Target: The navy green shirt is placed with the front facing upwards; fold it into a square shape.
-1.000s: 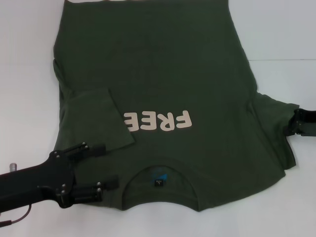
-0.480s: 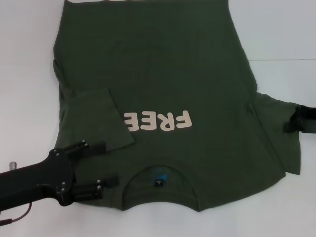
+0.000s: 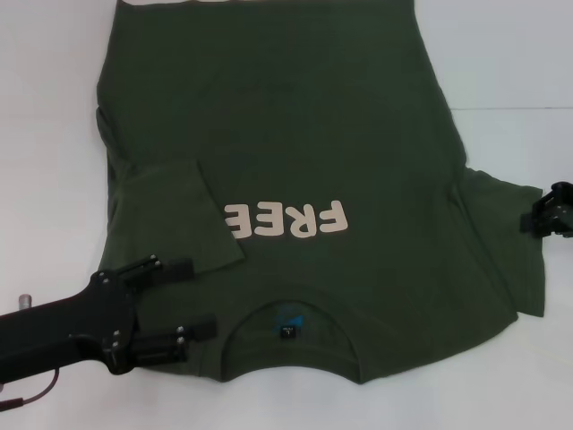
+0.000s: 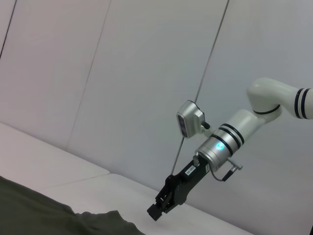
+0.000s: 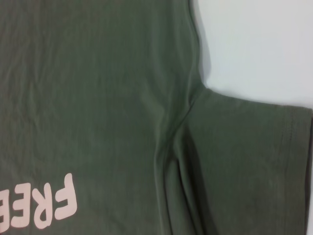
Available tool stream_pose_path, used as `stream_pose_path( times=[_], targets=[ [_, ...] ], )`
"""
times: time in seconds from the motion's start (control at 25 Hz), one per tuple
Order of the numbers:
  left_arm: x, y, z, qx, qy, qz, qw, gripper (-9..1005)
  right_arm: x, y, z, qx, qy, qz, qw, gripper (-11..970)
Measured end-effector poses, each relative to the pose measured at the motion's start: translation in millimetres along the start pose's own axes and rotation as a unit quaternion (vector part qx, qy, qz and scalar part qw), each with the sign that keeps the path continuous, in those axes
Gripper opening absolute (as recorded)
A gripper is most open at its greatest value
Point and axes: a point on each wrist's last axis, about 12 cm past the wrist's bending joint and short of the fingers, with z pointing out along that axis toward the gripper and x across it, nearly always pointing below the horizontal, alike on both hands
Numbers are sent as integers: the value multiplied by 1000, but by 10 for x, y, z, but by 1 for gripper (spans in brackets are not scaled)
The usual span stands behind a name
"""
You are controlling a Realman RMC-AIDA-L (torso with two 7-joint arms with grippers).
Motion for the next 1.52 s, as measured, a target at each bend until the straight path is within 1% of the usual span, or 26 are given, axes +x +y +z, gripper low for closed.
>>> stream_pose_path(
  times=[0.24,0.44,0.56,0.76,1.0,1.2,1.52],
  targets=[
    [4,-6,-5,1,-1,-2,1000,924,44,-52,-47,15,19,2,1000,181],
    [8,-13,-11,1,-1,-3,1000,923,97,-88,-48,27,39,5,999,414],
    [9,-14,-13,1,-2,-3,1000,923,126,-124,-67,29,46,9,998,664],
    [8,-15,-14,2,-2,-3,1000,923,169,-184,-62,32,47,13,998,717],
    [6,-16,-12,2,-2,-3,1000,923,193,-192,-2,33,40,16,999,780],
    [4,-14,-10,3,-2,-3,1000,923,205,-174,50,34,36,16,999,786],
    [4,-14,-9,3,-2,-3,1000,923,206,-164,93,34,27,18,999,763]
  ],
)
